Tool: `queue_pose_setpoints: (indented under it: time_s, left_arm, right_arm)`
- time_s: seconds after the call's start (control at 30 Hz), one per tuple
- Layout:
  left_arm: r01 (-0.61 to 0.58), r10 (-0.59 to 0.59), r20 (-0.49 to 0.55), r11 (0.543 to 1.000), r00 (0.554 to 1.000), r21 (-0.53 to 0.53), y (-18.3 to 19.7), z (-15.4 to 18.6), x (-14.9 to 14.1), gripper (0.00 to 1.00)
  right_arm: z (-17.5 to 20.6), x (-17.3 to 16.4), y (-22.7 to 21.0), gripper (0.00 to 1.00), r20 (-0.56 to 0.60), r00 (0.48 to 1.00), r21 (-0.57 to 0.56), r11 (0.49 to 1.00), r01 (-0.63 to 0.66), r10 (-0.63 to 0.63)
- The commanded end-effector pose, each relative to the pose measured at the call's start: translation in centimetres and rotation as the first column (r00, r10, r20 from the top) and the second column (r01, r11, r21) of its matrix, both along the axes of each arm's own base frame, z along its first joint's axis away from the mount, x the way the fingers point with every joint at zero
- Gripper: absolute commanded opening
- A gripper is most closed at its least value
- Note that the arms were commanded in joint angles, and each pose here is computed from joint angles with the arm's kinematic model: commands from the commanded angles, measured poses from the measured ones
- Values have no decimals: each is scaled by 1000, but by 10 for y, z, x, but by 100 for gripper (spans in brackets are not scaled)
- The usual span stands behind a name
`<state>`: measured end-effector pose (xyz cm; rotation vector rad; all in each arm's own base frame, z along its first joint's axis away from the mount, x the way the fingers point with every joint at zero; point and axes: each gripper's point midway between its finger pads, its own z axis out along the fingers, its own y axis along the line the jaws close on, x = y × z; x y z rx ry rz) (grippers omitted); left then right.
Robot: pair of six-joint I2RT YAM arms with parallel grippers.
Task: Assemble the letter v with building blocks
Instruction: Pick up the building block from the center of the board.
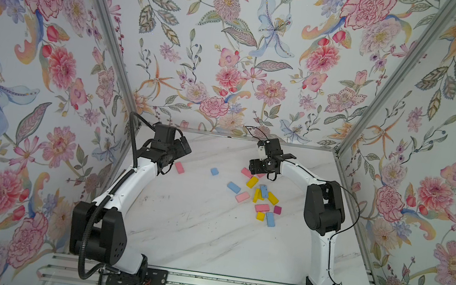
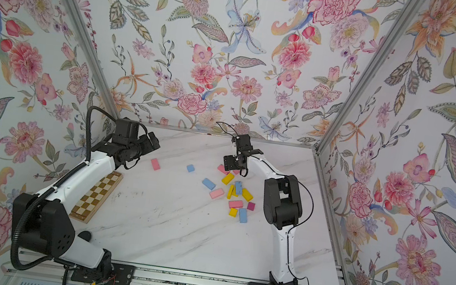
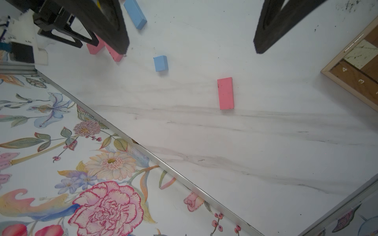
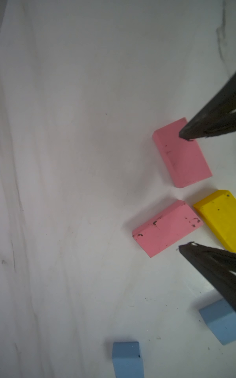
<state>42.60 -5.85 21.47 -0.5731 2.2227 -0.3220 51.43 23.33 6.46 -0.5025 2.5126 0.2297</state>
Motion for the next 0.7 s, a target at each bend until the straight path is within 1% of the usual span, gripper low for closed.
queue_pose_setpoints:
  time_s: [0.0, 0.07, 0.13, 0.23, 0.33, 0.43, 0.53, 0.67]
  left_arm:
    - [40, -40, 1, 996, 999, 77, -4, -10, -14, 99]
    - [49, -48, -11, 989, 999, 141, 2, -20, -20, 99]
    - [35, -28, -35, 977, 999, 212, 13, -25, -25, 99]
    - [28, -18, -42, 964, 999, 265, 21, -24, -29, 99]
    - [19, -11, -29, 957, 1000, 290, 26, -20, -30, 99]
    - [-27, 38, -30, 950, 999, 310, 36, -20, -34, 99]
    - [-37, 60, -68, 951, 996, 306, 42, -26, -37, 99]
    - [-6, 40, -112, 958, 993, 286, 40, -37, -38, 99]
  right_arm:
    - [-6, -7, 21, 81, -16, 995, -29, 995, -97, 96]
    - [-14, -8, 28, 80, -24, 993, -45, 992, -119, 118]
    - [-23, -7, 32, 77, -41, 990, -67, 989, -134, 132]
    - [-34, -6, 35, 73, -63, 988, -93, 985, -148, 143]
    - [-43, -6, 36, 70, -77, 986, -99, 983, -152, 145]
    - [-52, -7, 33, 64, -91, 986, -111, 982, -152, 142]
    - [-58, -12, 31, 55, -110, 984, -122, 981, -152, 139]
    - [-59, -22, 33, 41, -120, 983, -133, 979, -156, 141]
